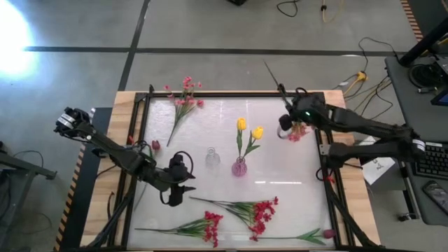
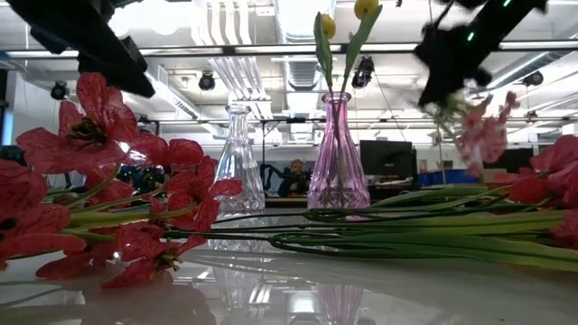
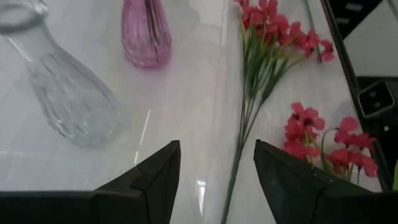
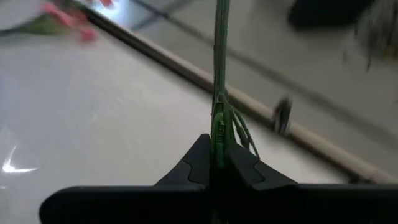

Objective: Sort flowers into vase by color
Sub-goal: Put the right pink flowers into the purple vase

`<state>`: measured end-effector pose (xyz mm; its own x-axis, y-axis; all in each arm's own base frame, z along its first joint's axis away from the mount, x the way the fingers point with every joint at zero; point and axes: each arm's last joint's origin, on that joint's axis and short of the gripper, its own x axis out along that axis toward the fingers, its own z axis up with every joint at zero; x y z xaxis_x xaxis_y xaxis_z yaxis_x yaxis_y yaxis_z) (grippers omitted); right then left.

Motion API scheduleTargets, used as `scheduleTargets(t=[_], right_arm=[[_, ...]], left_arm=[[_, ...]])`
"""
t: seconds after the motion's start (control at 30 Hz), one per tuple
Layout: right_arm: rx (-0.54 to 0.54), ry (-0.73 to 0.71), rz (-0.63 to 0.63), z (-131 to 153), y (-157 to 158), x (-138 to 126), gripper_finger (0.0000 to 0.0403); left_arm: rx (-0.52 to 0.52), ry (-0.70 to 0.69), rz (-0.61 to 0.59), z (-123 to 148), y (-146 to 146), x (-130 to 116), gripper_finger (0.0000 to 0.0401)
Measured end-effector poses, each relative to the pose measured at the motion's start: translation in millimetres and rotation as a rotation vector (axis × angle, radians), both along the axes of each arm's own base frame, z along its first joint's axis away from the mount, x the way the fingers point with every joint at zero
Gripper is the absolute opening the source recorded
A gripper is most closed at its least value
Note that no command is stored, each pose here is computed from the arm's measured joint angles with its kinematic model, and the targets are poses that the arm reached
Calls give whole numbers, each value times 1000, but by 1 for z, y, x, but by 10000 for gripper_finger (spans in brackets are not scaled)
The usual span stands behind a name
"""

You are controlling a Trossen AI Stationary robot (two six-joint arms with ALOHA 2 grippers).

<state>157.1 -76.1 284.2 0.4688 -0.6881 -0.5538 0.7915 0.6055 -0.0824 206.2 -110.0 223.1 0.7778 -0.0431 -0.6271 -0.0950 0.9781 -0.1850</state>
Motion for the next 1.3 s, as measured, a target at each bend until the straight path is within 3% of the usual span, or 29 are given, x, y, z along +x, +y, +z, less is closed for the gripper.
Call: scheduleTargets(t=[0.23,0.53,0.63,0.8,1.03,1.2,1.3], right_arm=[[-331,56,209,48,42,-2,13],[-667,202,644,111,97,25,13],[-876,416,745,121,123,37,13],[-1201,957,697,118,154,64,13],[-1274,1295,789,111,160,77,13],[-1255,1532,837,113,140,69,13],[-1218,1552,783,123,124,63,13]], left_arm=[[-38,-98,44,20,10,-8,194],[-64,-210,123,40,24,-19,194],[-84,-210,137,39,26,-22,194],[-100,-210,151,35,27,-25,194],[-87,-210,170,29,27,-25,194],[-72,-202,164,27,27,-23,194],[-58,-203,158,27,27,-22,194]])
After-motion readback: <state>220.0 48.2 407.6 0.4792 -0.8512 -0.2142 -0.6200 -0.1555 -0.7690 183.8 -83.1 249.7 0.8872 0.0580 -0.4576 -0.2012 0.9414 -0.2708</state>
